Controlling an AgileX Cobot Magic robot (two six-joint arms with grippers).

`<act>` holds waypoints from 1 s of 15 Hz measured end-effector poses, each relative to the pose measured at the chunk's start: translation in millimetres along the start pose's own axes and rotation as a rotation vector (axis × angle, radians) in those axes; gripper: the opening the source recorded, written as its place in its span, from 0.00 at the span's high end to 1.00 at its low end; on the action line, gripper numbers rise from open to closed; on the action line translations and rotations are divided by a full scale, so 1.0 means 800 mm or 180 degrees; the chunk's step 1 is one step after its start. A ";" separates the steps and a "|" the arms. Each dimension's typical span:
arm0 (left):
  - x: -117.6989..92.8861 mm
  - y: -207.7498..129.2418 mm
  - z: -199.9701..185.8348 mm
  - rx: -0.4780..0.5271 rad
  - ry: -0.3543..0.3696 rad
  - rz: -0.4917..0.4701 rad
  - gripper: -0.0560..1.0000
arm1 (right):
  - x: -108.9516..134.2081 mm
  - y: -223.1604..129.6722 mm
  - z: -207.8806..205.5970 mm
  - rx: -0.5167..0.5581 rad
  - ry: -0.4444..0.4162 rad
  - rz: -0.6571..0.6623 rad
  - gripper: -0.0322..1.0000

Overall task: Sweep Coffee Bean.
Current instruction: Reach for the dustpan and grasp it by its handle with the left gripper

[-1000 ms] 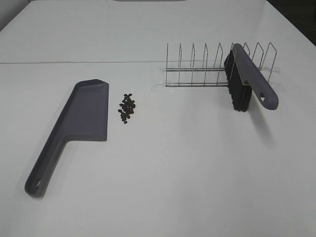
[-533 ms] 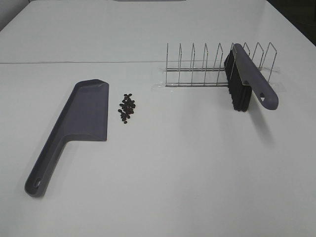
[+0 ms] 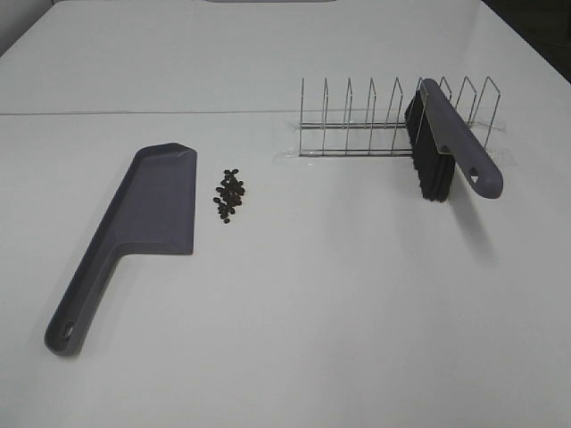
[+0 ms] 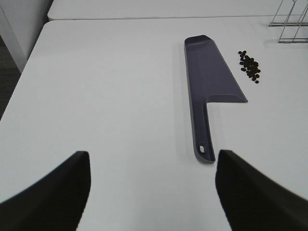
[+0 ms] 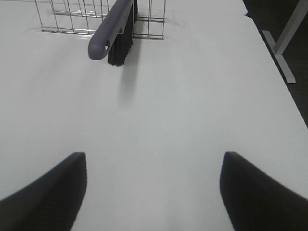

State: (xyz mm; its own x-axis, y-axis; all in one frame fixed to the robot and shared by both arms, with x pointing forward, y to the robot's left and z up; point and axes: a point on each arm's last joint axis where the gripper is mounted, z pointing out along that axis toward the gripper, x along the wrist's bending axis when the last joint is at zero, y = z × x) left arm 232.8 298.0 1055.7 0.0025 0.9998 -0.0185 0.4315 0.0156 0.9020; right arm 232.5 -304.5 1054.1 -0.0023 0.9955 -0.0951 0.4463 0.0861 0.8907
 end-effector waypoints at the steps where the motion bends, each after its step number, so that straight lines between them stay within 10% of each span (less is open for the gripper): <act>1: 0.000 0.000 0.000 0.0000 0.0000 0.0000 0.29 | 0.000 0.000 0.000 0.0000 0.0000 0.0000 0.25; 15: 0.002 0.064 0.082 0.0680 0.0020 -0.0250 0.29 | 0.000 0.000 0.000 0.0000 0.0000 0.0000 0.25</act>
State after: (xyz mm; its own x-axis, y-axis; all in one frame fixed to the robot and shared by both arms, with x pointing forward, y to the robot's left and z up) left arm 313.6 300.1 1073.4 -0.0441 0.9957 -0.0818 0.6114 0.0916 0.7860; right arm 232.5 -304.5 1054.1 -0.0023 0.9955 -0.0951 0.4463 0.0861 0.8907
